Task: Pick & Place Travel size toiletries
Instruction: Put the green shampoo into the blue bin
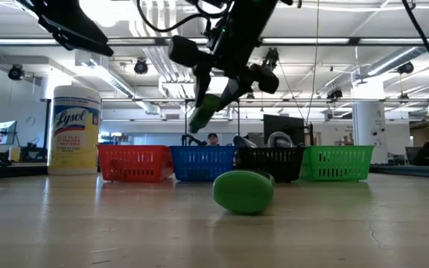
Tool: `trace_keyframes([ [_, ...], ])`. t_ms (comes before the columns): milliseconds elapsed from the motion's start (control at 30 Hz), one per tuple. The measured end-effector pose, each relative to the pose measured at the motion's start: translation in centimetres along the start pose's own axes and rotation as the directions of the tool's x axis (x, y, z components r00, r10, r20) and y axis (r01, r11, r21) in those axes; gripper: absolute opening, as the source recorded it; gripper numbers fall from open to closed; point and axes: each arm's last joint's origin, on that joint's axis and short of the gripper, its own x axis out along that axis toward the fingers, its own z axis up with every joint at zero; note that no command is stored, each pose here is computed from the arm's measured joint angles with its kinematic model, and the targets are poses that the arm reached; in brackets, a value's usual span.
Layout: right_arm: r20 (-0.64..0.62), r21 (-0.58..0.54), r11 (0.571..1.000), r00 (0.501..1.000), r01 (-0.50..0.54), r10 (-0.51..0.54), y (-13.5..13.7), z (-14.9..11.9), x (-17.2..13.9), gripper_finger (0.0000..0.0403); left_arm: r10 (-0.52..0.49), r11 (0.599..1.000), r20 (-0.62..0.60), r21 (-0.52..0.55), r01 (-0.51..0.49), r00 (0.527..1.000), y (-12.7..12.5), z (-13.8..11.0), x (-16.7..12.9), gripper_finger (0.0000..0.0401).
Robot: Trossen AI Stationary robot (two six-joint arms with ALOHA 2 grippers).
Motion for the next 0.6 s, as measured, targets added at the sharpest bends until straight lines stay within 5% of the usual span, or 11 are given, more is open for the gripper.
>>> trace_keyframes([
  [267,-0.060,-0.008,0.995,0.993,-0.102,0.101,-1.2,2.1,-3.3,0.0162,-0.056,0.997,0.007,0.061,0.055,0.998,0.2,-0.7,2.0,0.0264],
  [400,-0.184,0.041,0.995,0.978,-0.094,0.100,-2.8,2.9,-0.8,0.0173,-0.023,1.000,0.005,0.009,0.023,1.000,0.8,-0.5,2.5,0.0264],
  [600,-0.200,0.098,0.994,0.978,-0.040,0.059,-3.9,3.6,3.1,0.0193,-0.009,0.999,0.036,-0.044,0.010,0.999,1.3,0.2,2.5,0.0264],
])
